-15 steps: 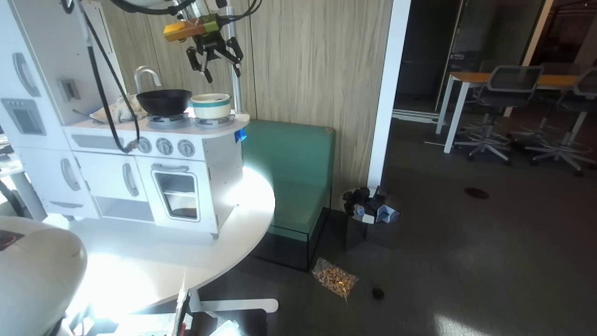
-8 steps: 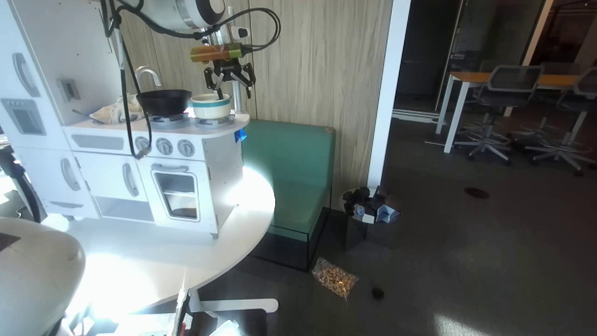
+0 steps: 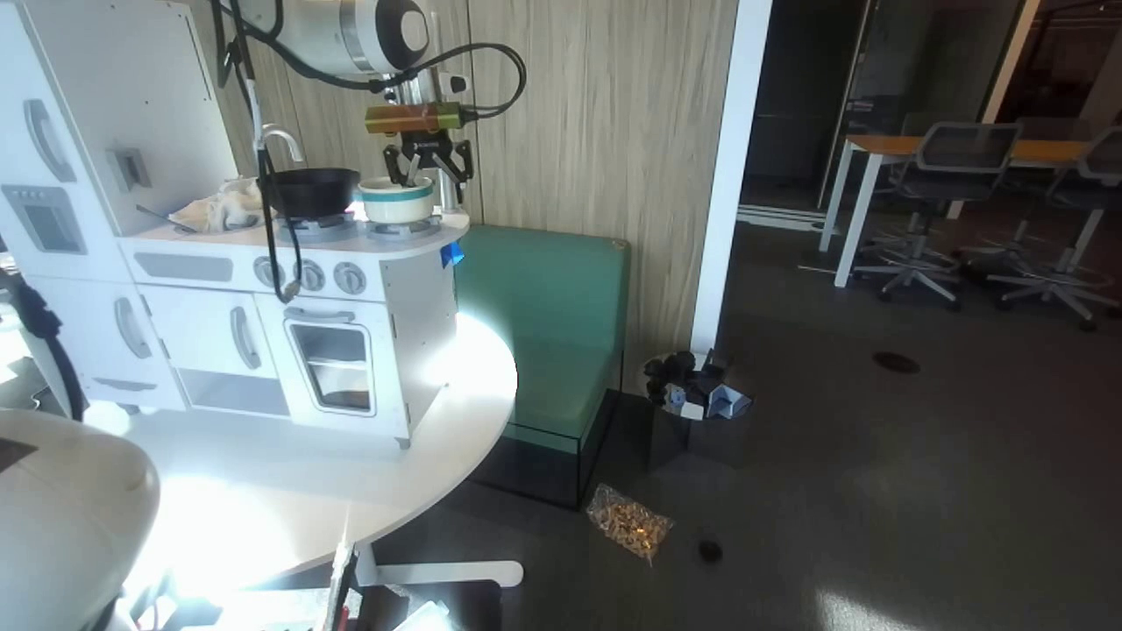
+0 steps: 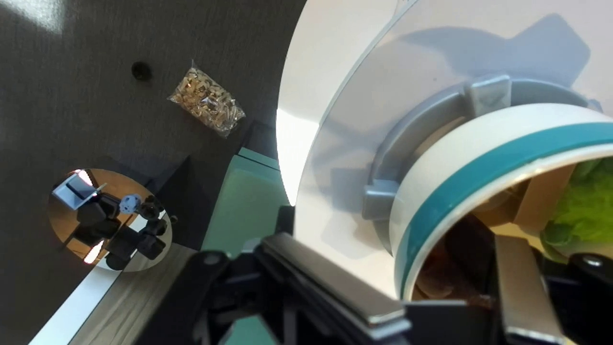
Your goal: Pour the contents of the white bowl into the pot then stir inside the pot
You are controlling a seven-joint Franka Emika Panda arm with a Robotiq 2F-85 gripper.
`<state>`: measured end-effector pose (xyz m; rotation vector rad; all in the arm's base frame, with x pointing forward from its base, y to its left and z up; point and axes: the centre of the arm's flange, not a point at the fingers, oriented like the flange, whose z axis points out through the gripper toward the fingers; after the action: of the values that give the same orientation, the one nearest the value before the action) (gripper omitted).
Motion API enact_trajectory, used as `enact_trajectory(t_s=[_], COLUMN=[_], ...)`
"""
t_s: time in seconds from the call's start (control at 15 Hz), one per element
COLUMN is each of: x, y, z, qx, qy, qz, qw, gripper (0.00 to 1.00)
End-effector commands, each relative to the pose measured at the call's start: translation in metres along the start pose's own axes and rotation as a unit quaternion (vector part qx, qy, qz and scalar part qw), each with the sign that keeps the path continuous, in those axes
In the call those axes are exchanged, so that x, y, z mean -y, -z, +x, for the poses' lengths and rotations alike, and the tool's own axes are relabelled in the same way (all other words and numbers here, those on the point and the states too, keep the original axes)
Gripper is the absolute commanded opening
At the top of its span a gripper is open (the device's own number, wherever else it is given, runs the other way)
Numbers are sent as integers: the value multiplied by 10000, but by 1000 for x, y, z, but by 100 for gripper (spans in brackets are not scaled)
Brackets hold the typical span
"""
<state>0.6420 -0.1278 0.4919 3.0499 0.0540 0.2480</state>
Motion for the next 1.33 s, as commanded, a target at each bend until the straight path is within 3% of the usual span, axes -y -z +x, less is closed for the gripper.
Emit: enact_trajectory(t_s=[0.0, 0.4, 0.47, 0.6, 1.0, 1.27], x=[4, 17, 22, 32, 57, 83], y=[3, 24, 30, 46, 77, 112], z=[8, -2, -2, -2, -3, -5], qx=[-30, -105, -126, -191, -252, -482], qy=[126, 125, 152, 230, 323, 411], qz=[94, -35, -96, -307, -771, -1571], qw=[9999, 9999, 9998, 9991, 9962, 9855], gripper=[51, 6, 3, 0, 3, 3])
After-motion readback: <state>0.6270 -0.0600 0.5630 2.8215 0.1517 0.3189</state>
